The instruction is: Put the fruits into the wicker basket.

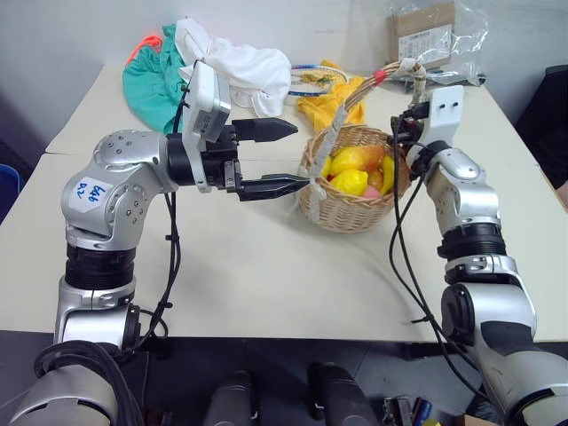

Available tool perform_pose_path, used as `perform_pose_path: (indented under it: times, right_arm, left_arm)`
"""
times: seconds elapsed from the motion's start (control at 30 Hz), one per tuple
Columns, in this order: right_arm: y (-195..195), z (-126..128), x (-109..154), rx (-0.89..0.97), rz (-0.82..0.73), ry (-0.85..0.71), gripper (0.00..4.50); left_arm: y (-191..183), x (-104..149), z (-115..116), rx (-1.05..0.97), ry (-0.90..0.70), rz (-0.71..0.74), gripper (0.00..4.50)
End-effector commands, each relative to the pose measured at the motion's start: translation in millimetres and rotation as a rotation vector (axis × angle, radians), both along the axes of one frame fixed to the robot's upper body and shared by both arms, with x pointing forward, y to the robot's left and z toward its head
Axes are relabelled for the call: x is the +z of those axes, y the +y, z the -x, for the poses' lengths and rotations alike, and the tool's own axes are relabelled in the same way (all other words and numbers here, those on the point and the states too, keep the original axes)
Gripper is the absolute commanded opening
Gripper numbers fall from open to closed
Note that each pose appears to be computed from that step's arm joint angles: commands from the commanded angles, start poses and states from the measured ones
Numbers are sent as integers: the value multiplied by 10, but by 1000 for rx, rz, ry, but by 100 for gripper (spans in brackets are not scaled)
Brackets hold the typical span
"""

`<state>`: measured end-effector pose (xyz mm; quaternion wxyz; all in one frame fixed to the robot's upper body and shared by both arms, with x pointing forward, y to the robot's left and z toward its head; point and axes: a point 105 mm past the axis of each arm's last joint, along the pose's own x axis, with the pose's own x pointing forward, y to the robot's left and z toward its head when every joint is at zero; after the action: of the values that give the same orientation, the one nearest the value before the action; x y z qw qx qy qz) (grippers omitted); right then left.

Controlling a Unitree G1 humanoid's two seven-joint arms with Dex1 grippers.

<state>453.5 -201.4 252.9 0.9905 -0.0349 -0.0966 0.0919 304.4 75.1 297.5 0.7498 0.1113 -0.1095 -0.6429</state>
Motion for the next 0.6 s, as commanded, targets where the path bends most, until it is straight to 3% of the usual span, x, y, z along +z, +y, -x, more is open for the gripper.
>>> perform_pose_path:
  times: [0.03,0.33,0.47,0.6]
  right_arm:
    - [-229,360,423,-20,-24,-160,31]
    - [-1279,1240,385,-374,-23,-157,31]
    - [-1699,1345,339,-535,-53,-144,31]
    - [-2003,1309,119,-662,-32,-84,31]
  left_arm:
    - [-35,79,104,-43,-36,18,450]
    - [-175,45,82,-124,-13,31,450]
    - [-271,54,69,-166,-14,44,450]
    - [-316,65,66,-188,-17,55,450]
